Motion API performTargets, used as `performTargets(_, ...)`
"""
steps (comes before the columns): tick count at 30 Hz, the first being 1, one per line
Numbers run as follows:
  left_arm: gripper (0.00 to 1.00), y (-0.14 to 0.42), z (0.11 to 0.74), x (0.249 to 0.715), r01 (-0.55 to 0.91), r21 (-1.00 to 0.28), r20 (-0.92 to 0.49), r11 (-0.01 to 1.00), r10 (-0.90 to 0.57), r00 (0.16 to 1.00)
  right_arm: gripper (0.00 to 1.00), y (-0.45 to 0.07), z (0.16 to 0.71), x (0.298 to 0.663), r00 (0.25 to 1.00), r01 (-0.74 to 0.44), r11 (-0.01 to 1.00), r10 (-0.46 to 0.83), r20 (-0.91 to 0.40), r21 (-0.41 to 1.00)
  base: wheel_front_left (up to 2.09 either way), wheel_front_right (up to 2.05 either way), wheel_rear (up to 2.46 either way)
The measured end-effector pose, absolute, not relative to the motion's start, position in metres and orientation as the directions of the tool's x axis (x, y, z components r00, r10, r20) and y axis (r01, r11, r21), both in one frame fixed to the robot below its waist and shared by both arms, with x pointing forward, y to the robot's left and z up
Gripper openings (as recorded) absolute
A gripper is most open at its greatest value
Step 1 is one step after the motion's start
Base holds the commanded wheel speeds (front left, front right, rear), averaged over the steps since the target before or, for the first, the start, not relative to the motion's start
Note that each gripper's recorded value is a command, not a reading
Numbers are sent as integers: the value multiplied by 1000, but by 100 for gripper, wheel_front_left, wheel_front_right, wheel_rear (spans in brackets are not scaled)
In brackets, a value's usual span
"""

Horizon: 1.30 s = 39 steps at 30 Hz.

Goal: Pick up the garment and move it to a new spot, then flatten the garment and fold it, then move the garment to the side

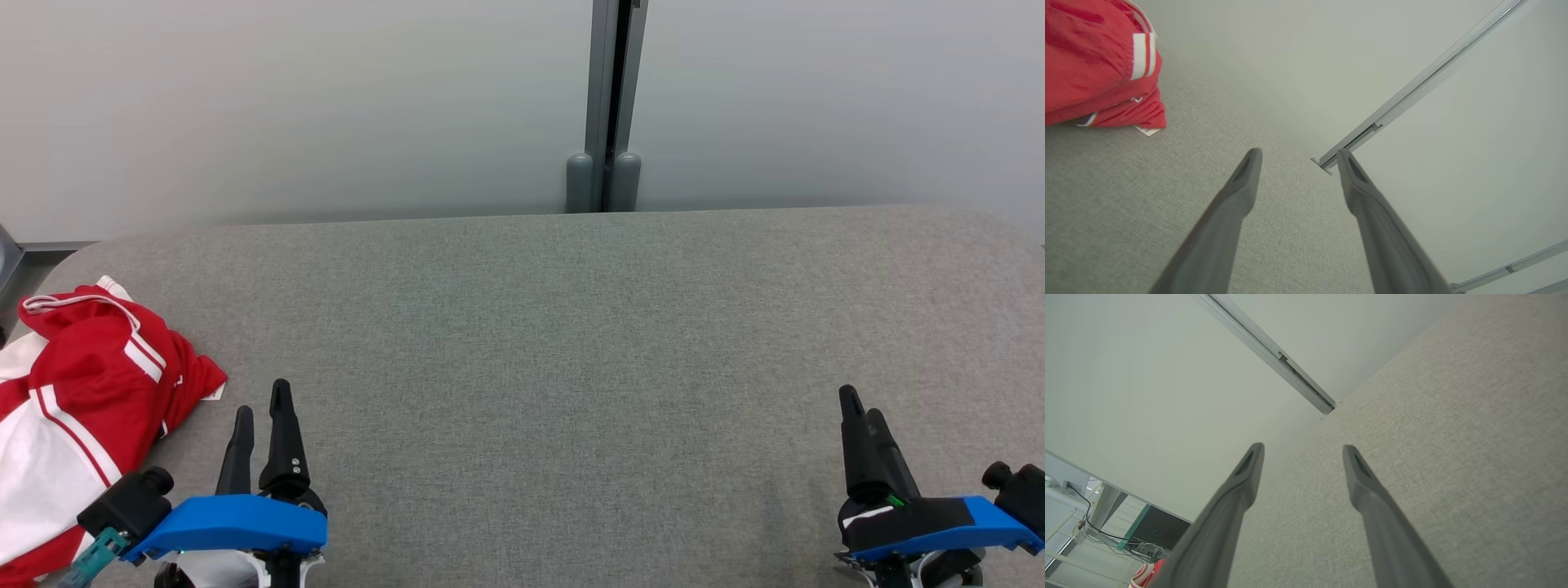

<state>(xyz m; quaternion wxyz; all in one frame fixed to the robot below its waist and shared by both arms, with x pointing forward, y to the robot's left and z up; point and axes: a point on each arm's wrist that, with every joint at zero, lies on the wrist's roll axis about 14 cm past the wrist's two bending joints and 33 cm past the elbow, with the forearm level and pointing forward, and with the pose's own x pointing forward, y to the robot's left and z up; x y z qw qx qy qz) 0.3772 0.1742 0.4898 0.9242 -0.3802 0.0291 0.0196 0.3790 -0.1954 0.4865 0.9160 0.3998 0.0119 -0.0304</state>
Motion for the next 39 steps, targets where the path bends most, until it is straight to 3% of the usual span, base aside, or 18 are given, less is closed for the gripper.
performTargets(18, 100, 165, 491, 372, 2, -478, -36, 878, -22, 999, 100, -189, 494, 380, 1000, 20, 833, -22, -3, 552, 0, 0, 0)
performTargets(39, 100, 156, 479, 367, 48, -267, -49, 963, -63, 997, 100, -187, 486, 377, 1000, 8, 928, -5, -10, 373, 0, 0, 0)
